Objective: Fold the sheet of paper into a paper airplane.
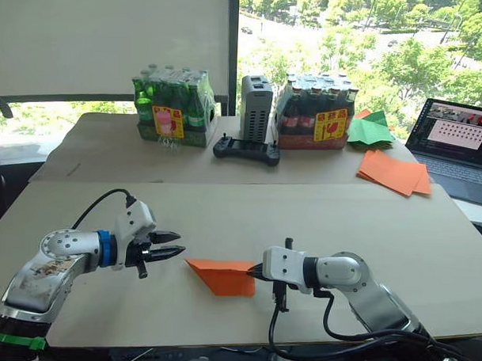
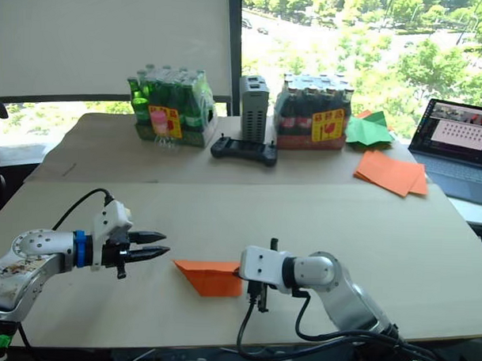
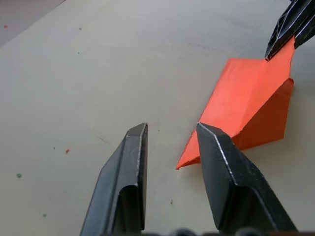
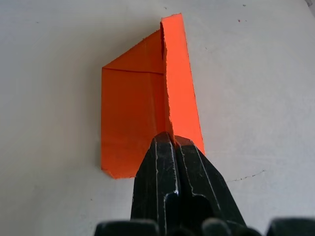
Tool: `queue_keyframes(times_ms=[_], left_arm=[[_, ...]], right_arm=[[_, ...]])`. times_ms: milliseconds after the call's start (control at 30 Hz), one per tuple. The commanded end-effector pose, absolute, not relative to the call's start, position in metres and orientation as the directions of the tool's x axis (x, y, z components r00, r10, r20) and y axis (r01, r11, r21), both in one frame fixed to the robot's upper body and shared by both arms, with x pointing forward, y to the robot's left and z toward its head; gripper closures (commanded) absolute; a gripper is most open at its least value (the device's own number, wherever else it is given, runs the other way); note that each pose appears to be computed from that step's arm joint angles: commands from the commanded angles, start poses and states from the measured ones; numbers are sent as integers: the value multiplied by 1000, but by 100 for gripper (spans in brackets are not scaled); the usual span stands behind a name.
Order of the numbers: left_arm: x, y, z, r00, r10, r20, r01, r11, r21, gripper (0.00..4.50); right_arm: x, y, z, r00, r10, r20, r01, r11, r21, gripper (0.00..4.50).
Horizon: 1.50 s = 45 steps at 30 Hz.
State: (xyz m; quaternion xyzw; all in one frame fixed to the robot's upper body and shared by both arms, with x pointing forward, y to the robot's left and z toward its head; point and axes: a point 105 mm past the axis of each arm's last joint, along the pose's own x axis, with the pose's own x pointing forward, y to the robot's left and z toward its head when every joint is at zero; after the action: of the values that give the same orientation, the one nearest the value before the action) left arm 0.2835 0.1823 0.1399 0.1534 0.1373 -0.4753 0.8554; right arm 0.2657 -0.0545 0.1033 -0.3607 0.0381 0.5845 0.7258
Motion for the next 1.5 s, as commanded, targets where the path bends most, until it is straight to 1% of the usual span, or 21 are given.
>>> queue_keyframes(times_ms=[33, 67, 100, 167, 333, 500, 667, 767, 900, 967, 1100, 1300, 1500], left_arm=[[283, 170, 151, 472, -809, -351, 881, 450, 147, 450], [285, 166, 151, 460, -816, -350, 887, 437, 147, 450], [286, 162, 150, 441, -825, -354, 897, 419, 143, 450], [283, 153, 146, 372, -854, -363, 927, 361, 102, 450], [281, 140, 128, 266, -879, -396, 962, 271, 45, 450], [280, 135, 110, 194, -880, -434, 978, 209, 14, 450], [286, 136, 94, 193, -863, -467, 979, 202, 32, 450], [288, 135, 92, 192, -862, -470, 980, 197, 39, 450], [291, 137, 86, 193, -837, -511, 981, 181, 74, 450], [293, 139, 84, 203, -826, -526, 979, 183, 90, 450], [306, 145, 80, 262, -787, -559, 965, 214, 152, 450], [301, 149, 71, 241, -764, -599, 970, 165, 181, 450], [298, 146, 72, 230, -769, -596, 970, 132, 203, 450]], right_arm=[[264, -49, 114, 321, 836, -446, -856, 54, -514, 282], [264, -49, 116, 321, 836, -444, -855, 55, -515, 254], [265, -49, 117, 323, 837, -442, -854, 56, -518, 216], [266, -50, 121, 326, 840, -434, -851, 61, -521, 158], [260, -51, 127, 322, 848, -422, -854, 67, -516, 158], [251, -48, 132, 320, 862, -394, -861, 92, -500, 158], [243, -47, 131, 320, 860, -398, -862, 90, -499, 158], [239, -45, 127, 313, 855, -413, -863, 75, -501, 158], [237, -43, 121, 309, 849, -429, -859, 55, -510, 158], [237, -41, 121, 307, 849, -429, -857, 51, -512, 158], [237, -41, 114, 305, 838, -452, -849, 24, -528, 158], [240, -38, 111, 315, 835, -452, -840, 24, -541, 158], [243, -39, 107, 327, 827, -457, -836, 27, -548, 158]])
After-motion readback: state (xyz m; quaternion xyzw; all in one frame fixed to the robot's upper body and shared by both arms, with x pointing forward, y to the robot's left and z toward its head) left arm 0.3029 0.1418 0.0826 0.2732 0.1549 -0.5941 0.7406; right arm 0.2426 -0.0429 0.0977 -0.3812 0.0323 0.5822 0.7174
